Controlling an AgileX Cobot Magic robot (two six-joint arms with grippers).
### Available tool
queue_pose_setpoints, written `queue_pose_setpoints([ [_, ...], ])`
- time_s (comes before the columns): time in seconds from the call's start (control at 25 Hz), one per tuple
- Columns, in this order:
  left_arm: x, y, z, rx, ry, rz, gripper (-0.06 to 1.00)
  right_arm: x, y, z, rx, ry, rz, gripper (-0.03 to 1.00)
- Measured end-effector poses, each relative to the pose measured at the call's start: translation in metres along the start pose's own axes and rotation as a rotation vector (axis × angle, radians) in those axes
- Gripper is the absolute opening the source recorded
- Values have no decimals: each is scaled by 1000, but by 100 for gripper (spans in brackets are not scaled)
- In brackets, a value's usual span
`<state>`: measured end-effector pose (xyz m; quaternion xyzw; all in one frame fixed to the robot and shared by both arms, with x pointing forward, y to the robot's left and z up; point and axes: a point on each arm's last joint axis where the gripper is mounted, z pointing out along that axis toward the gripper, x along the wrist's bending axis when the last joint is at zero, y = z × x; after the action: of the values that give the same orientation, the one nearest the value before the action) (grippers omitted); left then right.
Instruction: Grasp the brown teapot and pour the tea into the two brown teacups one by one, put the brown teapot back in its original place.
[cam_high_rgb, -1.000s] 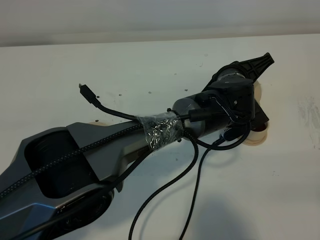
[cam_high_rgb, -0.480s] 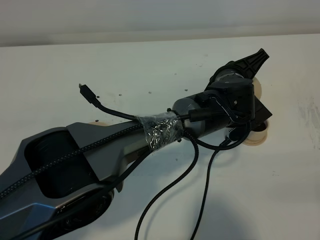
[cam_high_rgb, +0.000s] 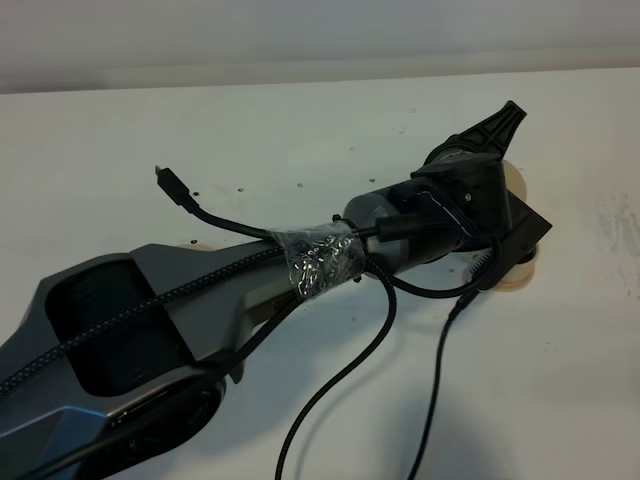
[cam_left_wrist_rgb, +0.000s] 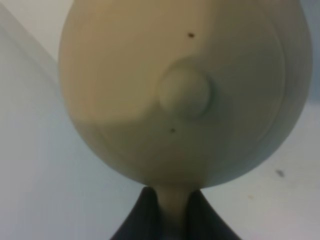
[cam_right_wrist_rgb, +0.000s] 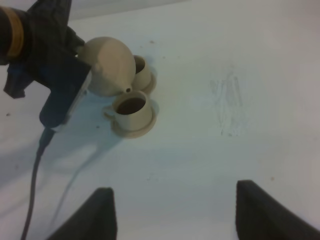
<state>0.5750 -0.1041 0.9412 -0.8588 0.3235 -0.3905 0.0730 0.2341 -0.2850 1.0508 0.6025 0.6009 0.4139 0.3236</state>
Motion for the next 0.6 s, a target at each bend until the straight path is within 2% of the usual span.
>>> queue_pose_setpoints([
  [0.32, 7, -17, -40, -44, -147, -265, 11, 0, 0, 0, 0, 0, 0, 54],
  [0.44, 8, -26, -53, -9, -186, -334, 11, 0, 0, 0, 0, 0, 0, 54],
  [0.6, -1, -32, -58, 60, -295, -415, 11, 0, 0, 0, 0, 0, 0, 54],
])
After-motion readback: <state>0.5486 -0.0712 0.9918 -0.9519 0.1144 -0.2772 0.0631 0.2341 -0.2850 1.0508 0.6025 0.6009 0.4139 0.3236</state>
